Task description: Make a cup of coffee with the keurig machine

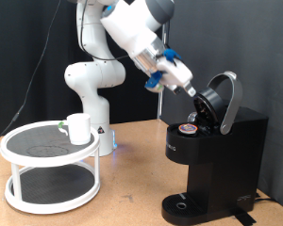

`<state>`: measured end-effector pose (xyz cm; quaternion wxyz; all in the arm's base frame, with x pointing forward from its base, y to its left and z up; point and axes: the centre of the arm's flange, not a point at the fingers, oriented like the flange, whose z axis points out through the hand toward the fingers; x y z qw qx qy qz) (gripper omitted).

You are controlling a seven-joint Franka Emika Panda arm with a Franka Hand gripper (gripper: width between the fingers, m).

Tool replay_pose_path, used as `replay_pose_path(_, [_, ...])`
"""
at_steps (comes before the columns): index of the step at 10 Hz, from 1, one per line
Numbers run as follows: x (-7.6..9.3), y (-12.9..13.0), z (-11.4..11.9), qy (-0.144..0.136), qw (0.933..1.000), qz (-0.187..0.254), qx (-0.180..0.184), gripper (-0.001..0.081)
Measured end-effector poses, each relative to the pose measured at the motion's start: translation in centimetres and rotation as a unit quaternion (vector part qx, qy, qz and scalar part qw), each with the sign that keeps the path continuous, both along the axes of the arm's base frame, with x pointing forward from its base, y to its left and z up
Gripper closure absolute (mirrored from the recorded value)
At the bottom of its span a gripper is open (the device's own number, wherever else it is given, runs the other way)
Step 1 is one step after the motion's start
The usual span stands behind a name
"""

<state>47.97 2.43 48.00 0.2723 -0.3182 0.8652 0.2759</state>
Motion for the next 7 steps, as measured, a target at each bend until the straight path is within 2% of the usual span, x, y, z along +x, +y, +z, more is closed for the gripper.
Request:
replay_pose_path(4, [0.1, -1.0, 5.7, -0.029, 0.9990, -0.018, 0.028, 0.0071])
replay_pose_path(5, [0.1, -1.1, 6.5, -0.026, 0.9991, -0.010, 0.033, 0.0071])
replay_pose_path(7, [0.0, -1.2, 6.7, -0.022, 0.9991, -0.004, 0.037, 0.0071])
